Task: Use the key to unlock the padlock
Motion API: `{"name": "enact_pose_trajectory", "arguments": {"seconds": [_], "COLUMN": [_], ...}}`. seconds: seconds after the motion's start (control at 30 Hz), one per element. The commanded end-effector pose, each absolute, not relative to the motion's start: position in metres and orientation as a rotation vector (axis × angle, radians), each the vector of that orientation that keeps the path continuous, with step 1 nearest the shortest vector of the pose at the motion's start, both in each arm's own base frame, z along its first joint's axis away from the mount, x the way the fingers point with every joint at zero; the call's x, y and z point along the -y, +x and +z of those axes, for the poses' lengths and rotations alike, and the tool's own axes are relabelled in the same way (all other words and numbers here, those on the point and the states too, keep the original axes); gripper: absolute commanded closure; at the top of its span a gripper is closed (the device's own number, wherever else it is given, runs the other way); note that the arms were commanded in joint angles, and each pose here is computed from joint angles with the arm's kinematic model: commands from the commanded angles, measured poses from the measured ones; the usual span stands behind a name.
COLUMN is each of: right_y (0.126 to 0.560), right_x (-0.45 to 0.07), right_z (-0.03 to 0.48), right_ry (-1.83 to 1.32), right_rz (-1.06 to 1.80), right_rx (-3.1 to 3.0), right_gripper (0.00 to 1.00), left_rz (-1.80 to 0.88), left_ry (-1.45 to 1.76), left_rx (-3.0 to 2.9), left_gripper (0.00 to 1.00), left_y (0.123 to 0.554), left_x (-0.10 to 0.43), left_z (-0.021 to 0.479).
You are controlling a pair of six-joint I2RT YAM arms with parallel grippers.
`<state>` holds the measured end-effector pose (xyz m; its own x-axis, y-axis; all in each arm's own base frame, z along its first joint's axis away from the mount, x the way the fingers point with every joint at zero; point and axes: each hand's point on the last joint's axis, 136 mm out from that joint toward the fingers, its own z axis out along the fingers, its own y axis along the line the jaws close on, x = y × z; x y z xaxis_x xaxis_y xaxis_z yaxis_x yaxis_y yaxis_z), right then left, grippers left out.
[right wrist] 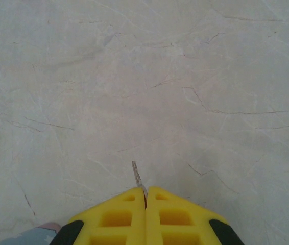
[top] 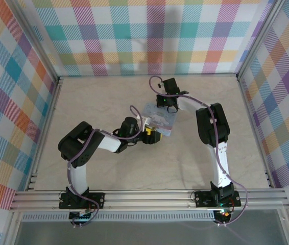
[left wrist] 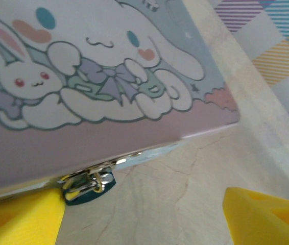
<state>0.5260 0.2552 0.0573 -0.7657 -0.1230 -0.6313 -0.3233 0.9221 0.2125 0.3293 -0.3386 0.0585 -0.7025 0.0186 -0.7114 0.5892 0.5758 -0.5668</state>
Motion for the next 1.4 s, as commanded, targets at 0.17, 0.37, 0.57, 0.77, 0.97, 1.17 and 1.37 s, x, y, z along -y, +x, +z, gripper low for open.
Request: {"name": "enact_pose_trajectory", "arguments": {"seconds": [0.17,0.37,0.57,0.77,0.97,1.17,1.37], "right_y": [0.509,0.507,0.508,0.509,0.508,0.509,0.51], "right_x": [-0.269,-0.269,-0.268,-0.269,-0.271,-0.27,-0.27], "right_z": [0.058,0.058,0.063,0.065,0.067,0.07,0.076], "right_ry": [-0.379,-0.382,-0.382,-0.378,-0.379,-0.378,-0.371], "right_rz": [0.429,0.424,0.413,0.417,0.418,0.409,0.402], "right_rx": [-2.453,-2.453,-2.443,-2.439,-2.435,-2.428,-2.418], "right_gripper": [1.0,1.0,1.0,1.0,1.0,1.0,1.0], "left_rz": [-0.974,-1.11,-1.205,-1.287,-1.271,-1.036,-0.863], "left_ry": [0.428,0.551,0.619,0.645,0.614,0.511,0.433], "left_rx": [-2.08,-2.051,-2.003,-1.975,-2.009,-2.08,-2.083], "left_gripper": [0.16,0.19,0.23,0.21,0.27,0.21,0.13], "left_y": [0.342,0.326,0.313,0.304,0.308,0.32,0.327], "left_x": [0.332,0.358,0.365,0.372,0.371,0.351,0.336], "left_z": [0.063,0.069,0.083,0.095,0.089,0.069,0.062]}}
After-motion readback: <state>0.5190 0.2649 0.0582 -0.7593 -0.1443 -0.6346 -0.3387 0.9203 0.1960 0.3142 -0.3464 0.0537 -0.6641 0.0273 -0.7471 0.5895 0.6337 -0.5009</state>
